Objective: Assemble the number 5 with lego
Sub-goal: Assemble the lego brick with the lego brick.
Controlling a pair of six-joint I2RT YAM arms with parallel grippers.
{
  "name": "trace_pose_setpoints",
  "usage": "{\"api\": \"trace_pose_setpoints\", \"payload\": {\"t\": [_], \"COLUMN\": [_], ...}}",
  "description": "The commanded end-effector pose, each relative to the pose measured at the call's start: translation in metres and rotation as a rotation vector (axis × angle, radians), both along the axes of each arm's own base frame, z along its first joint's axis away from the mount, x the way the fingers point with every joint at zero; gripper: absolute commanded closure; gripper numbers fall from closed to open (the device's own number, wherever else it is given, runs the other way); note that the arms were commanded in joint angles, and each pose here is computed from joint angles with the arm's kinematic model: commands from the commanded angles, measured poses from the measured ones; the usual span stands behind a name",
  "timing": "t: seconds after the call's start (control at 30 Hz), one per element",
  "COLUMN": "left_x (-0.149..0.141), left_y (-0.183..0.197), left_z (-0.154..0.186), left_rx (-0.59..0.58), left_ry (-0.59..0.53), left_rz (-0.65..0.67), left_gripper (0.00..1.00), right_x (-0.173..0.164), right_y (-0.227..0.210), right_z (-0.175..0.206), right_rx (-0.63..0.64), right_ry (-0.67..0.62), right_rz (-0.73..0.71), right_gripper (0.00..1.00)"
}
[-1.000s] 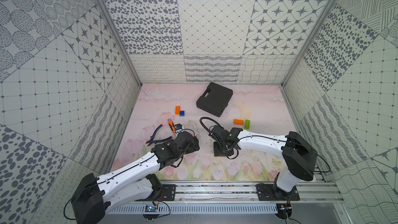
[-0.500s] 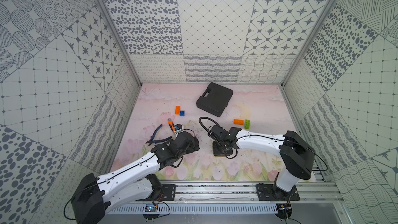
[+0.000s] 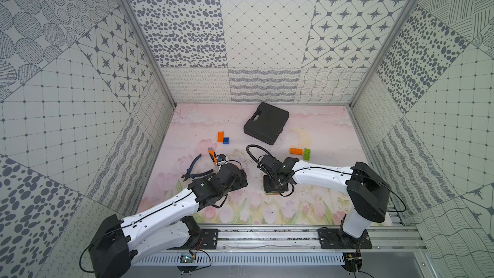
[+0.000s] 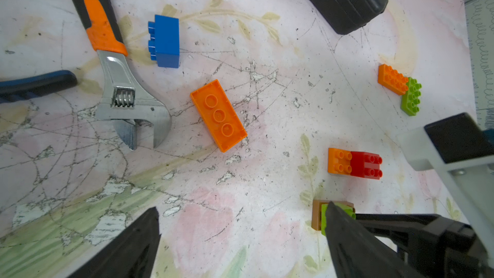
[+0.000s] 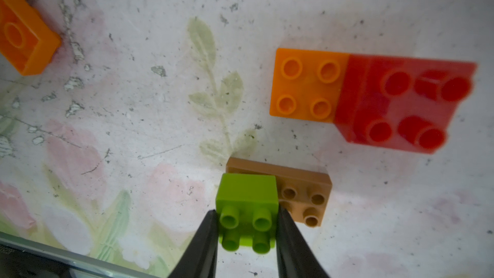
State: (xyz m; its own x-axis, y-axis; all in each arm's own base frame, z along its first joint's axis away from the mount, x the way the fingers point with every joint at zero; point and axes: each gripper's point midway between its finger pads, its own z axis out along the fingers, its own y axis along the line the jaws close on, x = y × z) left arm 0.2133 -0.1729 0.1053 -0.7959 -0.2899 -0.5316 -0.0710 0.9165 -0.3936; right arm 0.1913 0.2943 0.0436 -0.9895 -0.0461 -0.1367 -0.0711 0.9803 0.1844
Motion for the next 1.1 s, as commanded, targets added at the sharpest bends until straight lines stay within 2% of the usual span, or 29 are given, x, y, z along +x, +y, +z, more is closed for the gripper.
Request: {"api": "trace_pose_setpoints", "payload": {"t": [0.0, 0.1, 0.43, 0.73, 0.83, 1.07], "left_x": [0.003, 0.003, 0.002, 0.001, 0.001, 0.0], "left_y": [0.005, 0.005, 0.01, 0.024, 0.026, 0.025], "left_z": [-0.002, -0.003, -0.003, 0.0, 0.001, 0.0], "left_rx": [0.007, 0.01, 0.022, 0.053, 0.055, 0.055], "left_ry": [0.001, 0.004, 0.003, -0.001, -0.006, 0.002], "left_rz": [0.023, 0.025, 0.041, 0.092, 0.096, 0.094], "left_gripper": [0.0, 0.0, 0.0, 0.0, 0.0, 0.0], "right_x": [-0.004, -0.006, -0.012, -0.026, -0.033, -0.037], "right_y": [-0.004, -0.008, -0.035, -0.05, -0.051, -0.059], "right_z": [-0.016, -0.024, -0.043, -0.079, -0.091, -0.102], "right_rx": [-0.06, -0.092, -0.253, -0.331, -0.315, -0.341], "right_ry": [0.034, 0.054, 0.073, 0.126, 0.152, 0.166], "right_rz": [0.0, 0.0, 0.008, 0.019, 0.013, 0.008], "right_gripper": [0.67, 0.74, 0.74, 0.77, 0.79, 0.79]}}
